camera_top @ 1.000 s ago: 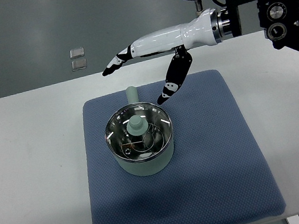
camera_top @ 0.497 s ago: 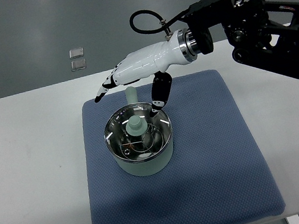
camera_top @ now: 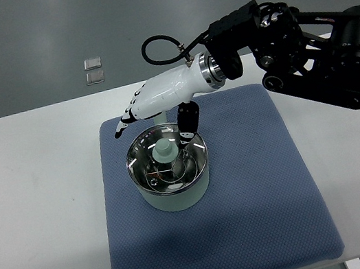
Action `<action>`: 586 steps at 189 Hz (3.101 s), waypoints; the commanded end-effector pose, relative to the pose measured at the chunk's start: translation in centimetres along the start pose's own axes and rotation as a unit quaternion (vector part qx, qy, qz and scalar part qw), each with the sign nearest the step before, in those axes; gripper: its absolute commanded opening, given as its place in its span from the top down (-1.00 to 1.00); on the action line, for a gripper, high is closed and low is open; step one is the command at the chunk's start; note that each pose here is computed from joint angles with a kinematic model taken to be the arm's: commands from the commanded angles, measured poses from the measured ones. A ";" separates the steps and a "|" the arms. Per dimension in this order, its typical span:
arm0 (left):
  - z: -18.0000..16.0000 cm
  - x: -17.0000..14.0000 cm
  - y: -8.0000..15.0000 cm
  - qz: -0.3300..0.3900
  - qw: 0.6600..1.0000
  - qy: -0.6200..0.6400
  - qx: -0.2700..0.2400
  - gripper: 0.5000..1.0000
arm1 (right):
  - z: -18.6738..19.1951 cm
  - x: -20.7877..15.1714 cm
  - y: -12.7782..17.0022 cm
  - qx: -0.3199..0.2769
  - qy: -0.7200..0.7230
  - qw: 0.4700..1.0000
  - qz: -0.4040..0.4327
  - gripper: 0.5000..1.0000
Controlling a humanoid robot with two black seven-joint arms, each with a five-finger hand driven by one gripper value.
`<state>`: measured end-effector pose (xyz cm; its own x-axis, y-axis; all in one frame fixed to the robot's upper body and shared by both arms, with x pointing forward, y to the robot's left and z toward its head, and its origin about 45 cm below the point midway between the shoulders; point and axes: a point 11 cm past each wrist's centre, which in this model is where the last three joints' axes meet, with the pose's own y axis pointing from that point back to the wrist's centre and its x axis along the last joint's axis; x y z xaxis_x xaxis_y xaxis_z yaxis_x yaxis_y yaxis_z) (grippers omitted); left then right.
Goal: Open lid and place right of pot
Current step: 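Lower the right hand onto the green knob and close fingers around it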
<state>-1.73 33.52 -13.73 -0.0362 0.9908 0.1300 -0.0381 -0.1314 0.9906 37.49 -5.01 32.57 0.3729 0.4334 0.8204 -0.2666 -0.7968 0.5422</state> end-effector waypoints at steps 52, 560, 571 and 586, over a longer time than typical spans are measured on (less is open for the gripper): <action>0.0 0.0 0.0 0.000 1.000 0.000 0.000 -1.00 | 0.6 -0.9 -0.4 -0.019 0.023 1.000 -0.009 -0.70; 0.0 0.0 0.0 0.000 1.000 0.000 -0.001 -1.00 | 0.4 -2.4 -2.8 -0.030 0.049 0.998 -0.033 0.39; 0.0 0.0 0.0 0.000 1.000 0.000 0.000 -1.00 | 0.4 -2.5 -2.8 -0.030 0.049 0.998 -0.033 0.41; 0.0 0.0 0.0 0.000 1.000 0.000 0.000 -1.00 | 0.4 -2.5 -2.8 -0.030 0.049 0.998 -0.033 0.45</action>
<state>-1.73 33.52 -13.73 -0.0362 0.9909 0.1300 -0.0383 -0.1314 0.9906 37.65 -4.02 28.98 0.3040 0.5251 0.7949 -0.2978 -0.7402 0.6028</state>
